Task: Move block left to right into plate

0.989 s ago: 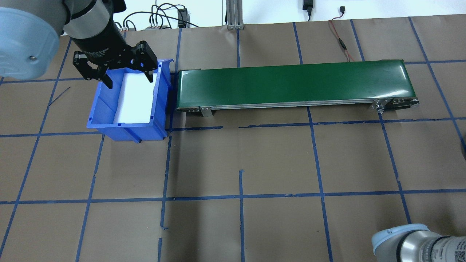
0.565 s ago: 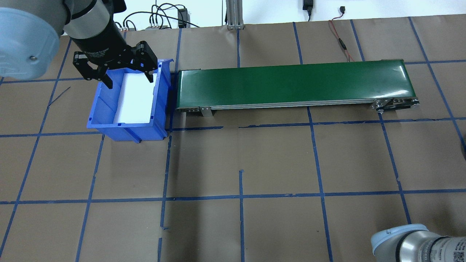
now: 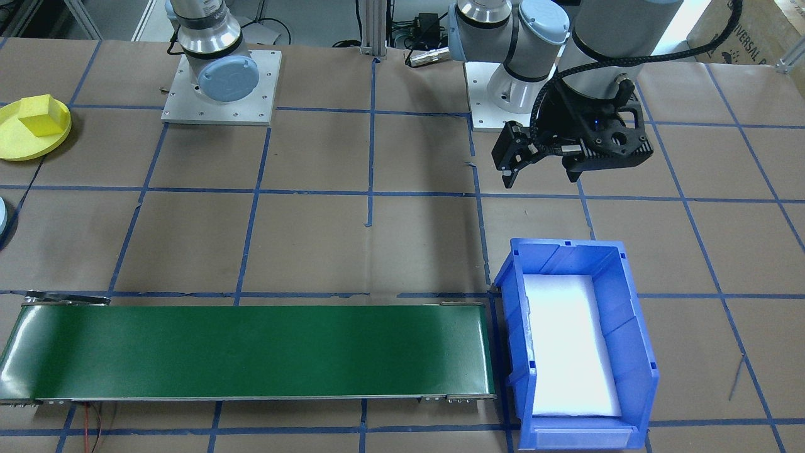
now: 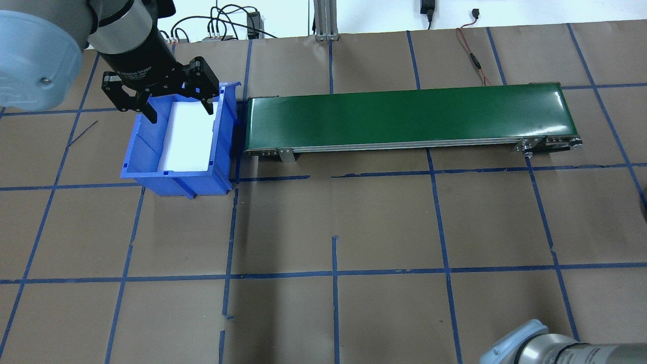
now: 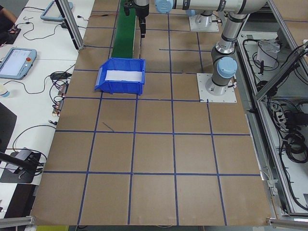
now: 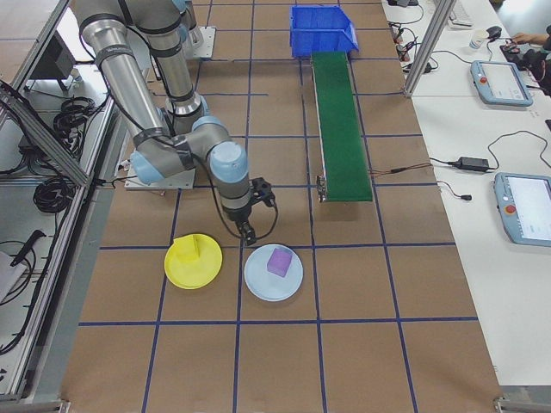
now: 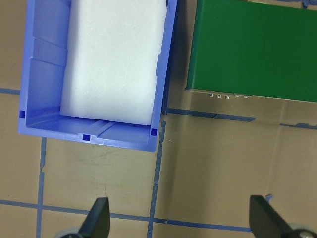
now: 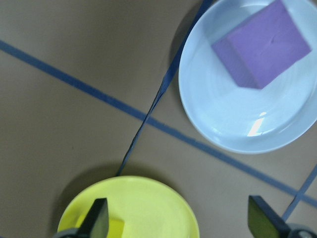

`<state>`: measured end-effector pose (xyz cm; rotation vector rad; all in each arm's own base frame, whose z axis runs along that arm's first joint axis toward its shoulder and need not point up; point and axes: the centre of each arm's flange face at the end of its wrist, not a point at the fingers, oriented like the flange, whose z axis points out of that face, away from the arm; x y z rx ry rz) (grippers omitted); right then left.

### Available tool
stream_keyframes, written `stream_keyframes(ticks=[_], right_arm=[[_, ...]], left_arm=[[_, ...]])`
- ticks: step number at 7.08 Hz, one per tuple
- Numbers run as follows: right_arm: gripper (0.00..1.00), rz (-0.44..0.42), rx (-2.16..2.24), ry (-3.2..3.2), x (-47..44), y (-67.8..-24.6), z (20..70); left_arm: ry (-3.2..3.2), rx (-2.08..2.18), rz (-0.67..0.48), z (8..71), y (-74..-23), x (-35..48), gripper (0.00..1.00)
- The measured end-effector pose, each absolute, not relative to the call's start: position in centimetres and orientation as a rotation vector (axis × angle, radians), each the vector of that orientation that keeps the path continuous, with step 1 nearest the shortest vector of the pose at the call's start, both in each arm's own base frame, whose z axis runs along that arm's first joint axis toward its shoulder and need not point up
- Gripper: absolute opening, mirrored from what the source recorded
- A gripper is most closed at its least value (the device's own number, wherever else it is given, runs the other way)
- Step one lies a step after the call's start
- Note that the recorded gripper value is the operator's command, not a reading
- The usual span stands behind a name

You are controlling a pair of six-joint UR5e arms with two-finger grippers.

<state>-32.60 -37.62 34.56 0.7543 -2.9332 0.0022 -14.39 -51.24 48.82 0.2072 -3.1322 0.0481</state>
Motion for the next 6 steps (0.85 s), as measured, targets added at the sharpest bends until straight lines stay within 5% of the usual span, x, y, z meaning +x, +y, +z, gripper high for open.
stream_keyframes(ticks=[3, 6], right_arm=[[1.00, 0.084, 0.589, -2.956, -14.2, -47.9, 38.7], [1.00, 0.135, 0.322, -3.037, 7.2, -50.8, 46.0]], left_arm=[[-3.131, 0.207, 0.047, 48.8, -51.2, -14.4, 1.00], [-3.133, 0.207, 0.043, 48.7, -51.3, -14.4, 1.00]])
